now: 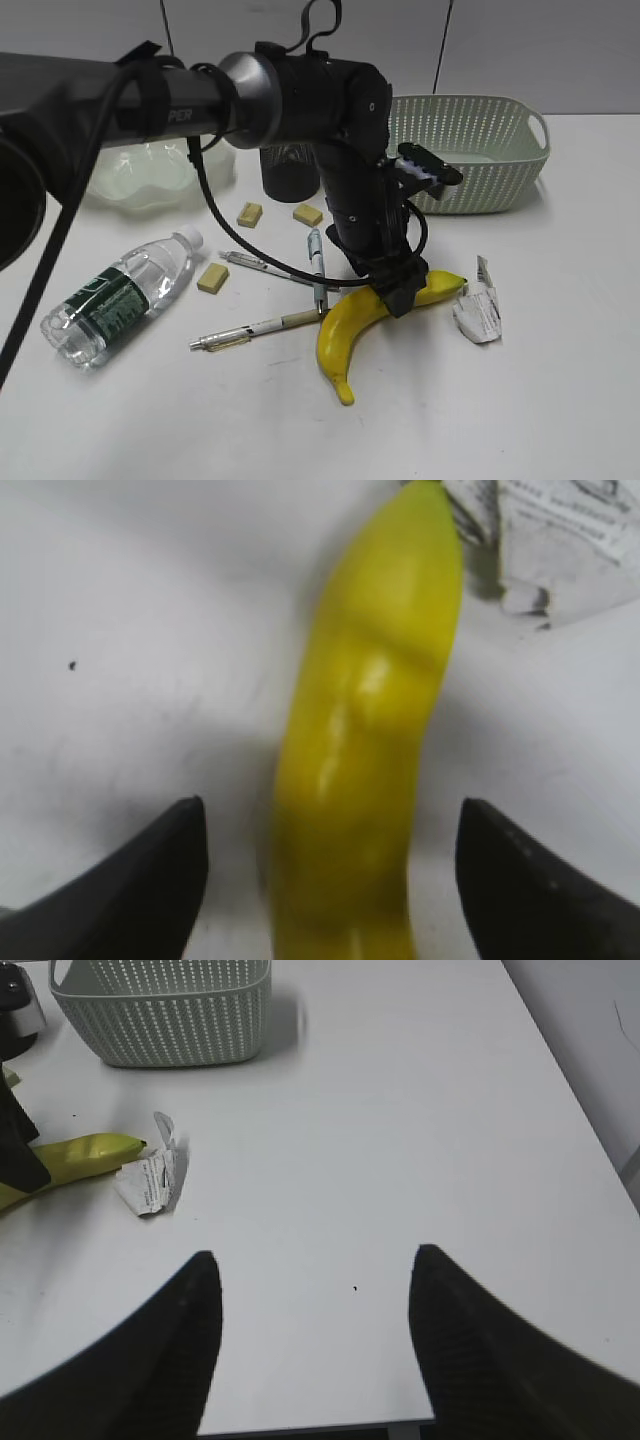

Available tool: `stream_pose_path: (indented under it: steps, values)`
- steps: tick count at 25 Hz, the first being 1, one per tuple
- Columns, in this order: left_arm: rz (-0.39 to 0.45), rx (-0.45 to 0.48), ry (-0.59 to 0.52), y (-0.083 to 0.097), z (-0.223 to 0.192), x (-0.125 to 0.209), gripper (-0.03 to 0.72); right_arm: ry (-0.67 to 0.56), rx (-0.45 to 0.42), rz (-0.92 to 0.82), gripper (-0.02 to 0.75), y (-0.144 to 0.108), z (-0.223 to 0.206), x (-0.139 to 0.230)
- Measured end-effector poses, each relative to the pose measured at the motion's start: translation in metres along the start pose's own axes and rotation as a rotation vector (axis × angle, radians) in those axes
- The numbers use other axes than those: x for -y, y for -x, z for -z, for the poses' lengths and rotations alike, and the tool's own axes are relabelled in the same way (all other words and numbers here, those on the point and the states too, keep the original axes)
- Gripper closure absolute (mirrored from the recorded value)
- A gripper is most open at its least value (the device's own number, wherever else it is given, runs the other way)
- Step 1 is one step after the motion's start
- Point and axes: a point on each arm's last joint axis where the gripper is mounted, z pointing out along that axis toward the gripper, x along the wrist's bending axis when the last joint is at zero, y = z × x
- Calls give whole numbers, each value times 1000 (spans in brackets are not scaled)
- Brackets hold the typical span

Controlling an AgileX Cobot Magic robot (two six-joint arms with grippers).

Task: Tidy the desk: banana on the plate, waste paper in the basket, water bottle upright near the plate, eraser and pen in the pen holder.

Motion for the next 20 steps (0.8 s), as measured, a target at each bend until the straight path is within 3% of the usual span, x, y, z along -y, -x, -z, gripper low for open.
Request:
stream_pose_path:
  steps: [5,7,9,15,20]
  values:
    - [10,-3,-31,-3,-20,4,141,-1,0,0,265,0,0,0]
    - [-5,-25,-25,-4,-21,3,225,-1,0,0,265,0,0,0]
    - [-31,-54,-30,-4,-22,2,372,-1,0,0,265,0,0,0]
    - [-40,-27,-54,5,-11,-4,362,-1,0,0,265,0,0,0]
    - [-39,7,54,16,50,-24,362,0,0,0,265,0,0,0]
